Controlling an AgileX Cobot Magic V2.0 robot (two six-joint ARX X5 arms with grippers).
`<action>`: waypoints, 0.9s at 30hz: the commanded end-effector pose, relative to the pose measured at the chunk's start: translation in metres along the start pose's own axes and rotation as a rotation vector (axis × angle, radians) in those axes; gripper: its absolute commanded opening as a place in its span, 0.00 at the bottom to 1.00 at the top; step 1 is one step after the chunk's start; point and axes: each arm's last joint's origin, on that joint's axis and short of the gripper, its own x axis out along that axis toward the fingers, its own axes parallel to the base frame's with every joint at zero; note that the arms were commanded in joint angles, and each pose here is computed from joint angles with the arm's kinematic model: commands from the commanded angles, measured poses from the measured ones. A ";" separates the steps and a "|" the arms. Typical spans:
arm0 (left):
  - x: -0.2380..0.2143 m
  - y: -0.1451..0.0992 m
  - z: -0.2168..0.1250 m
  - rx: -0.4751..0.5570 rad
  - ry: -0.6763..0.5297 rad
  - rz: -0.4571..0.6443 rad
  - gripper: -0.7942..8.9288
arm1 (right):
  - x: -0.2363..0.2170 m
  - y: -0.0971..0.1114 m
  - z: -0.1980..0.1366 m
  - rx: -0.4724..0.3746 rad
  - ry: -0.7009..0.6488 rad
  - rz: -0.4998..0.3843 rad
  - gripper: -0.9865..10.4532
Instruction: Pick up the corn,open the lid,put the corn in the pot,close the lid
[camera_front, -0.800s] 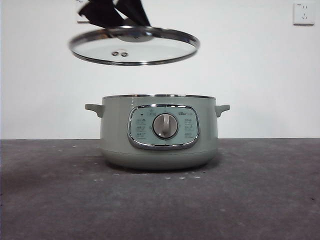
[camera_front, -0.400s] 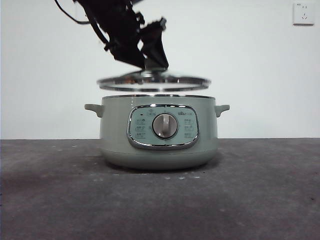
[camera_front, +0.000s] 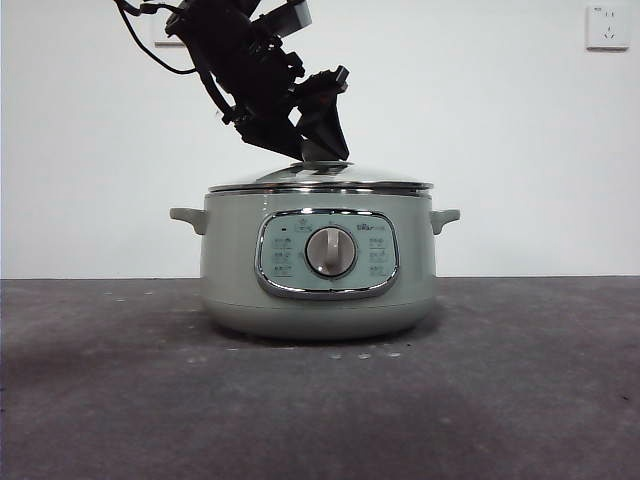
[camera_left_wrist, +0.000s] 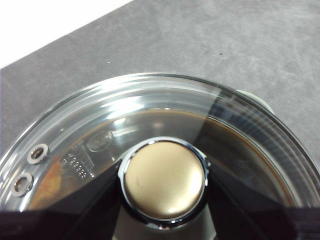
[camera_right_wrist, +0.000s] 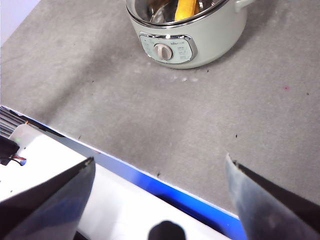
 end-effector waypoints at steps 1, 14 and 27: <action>0.004 -0.002 0.005 0.011 -0.037 -0.007 0.07 | 0.001 -0.001 -0.004 0.011 0.029 -0.009 0.47; 0.006 -0.003 -0.006 -0.003 0.062 -0.020 0.07 | 0.001 -0.002 -0.003 0.006 0.020 -0.035 0.47; 0.006 -0.003 -0.007 -0.010 0.076 -0.023 0.50 | 0.001 -0.002 -0.003 0.005 0.017 -0.041 0.47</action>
